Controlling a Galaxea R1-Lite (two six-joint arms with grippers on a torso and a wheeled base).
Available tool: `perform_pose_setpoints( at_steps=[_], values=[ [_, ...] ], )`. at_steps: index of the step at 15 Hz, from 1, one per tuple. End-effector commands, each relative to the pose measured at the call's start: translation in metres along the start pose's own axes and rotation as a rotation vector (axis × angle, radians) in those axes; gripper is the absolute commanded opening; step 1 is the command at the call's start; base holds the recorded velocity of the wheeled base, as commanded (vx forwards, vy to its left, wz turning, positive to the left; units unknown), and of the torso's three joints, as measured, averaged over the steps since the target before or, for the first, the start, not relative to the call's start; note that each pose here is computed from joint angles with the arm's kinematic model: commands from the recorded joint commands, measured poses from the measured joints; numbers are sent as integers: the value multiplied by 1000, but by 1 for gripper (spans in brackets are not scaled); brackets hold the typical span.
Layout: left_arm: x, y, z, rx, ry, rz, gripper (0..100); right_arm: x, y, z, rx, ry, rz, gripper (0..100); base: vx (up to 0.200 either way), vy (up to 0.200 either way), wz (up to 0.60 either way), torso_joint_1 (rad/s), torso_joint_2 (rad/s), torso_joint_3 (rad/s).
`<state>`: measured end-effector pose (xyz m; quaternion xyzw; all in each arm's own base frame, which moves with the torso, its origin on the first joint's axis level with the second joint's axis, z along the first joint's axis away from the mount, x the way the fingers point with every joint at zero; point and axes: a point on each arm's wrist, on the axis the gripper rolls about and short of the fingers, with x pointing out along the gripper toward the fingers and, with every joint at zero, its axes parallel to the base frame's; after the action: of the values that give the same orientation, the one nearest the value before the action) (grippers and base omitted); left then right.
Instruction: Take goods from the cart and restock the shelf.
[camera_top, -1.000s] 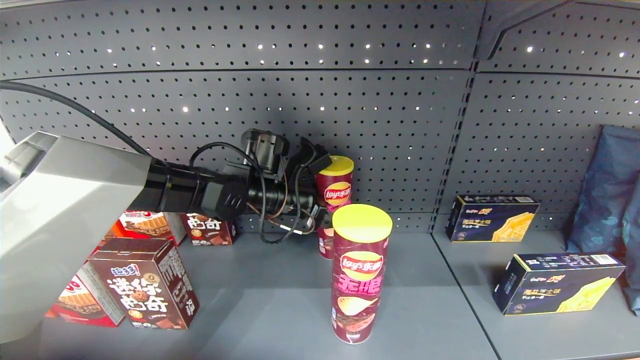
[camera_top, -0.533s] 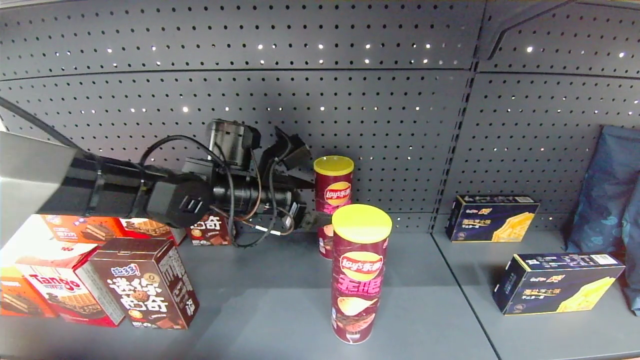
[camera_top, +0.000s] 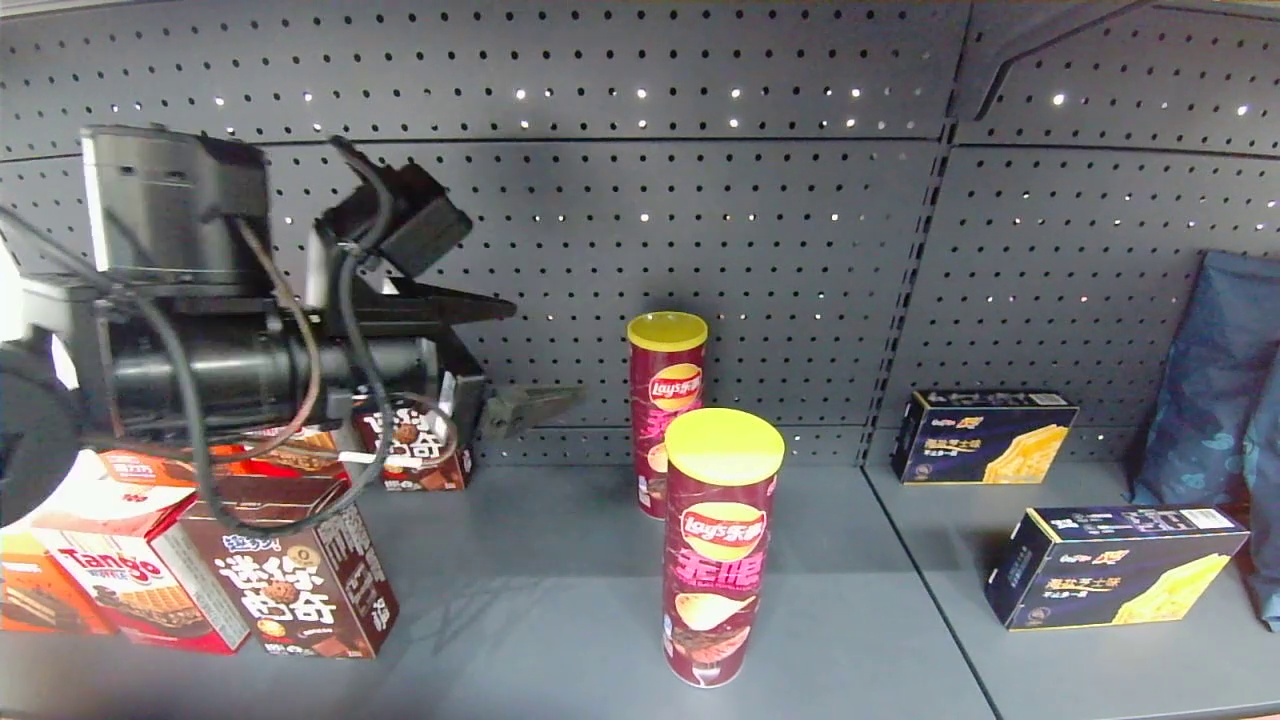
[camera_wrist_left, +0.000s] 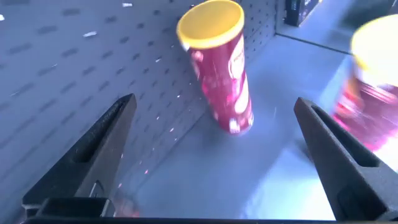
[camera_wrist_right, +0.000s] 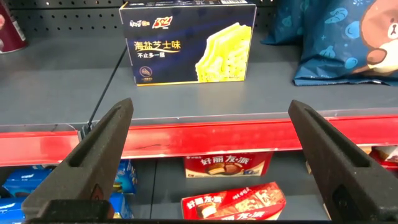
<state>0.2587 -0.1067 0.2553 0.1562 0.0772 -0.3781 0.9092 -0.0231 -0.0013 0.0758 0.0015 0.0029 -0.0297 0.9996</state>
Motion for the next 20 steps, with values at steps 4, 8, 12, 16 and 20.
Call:
perform_pose_setpoints(
  at_steps=[4,8,12,16,20],
  values=[
    [-141,-62,-15,-29,-42,209,100,0,0,0,0,2,0,100,0,0,0,0,0,0],
    [-169,-76,-30,-79,-62,327,100,0,0,0,0,2,0,100,0,0,0,0,0,0],
    [-169,-76,-36,-91,-18,430,100,0,1,0,-7,9,27,100,0,0,0,0,0,0],
    [-170,-74,-35,-92,-7,482,100,31,3,139,94,30,66,100,0,0,0,0,0,0],
    [-165,-73,-37,-96,6,478,100,57,18,140,-27,128,487,100,0,0,0,0,0,0]
  ],
)
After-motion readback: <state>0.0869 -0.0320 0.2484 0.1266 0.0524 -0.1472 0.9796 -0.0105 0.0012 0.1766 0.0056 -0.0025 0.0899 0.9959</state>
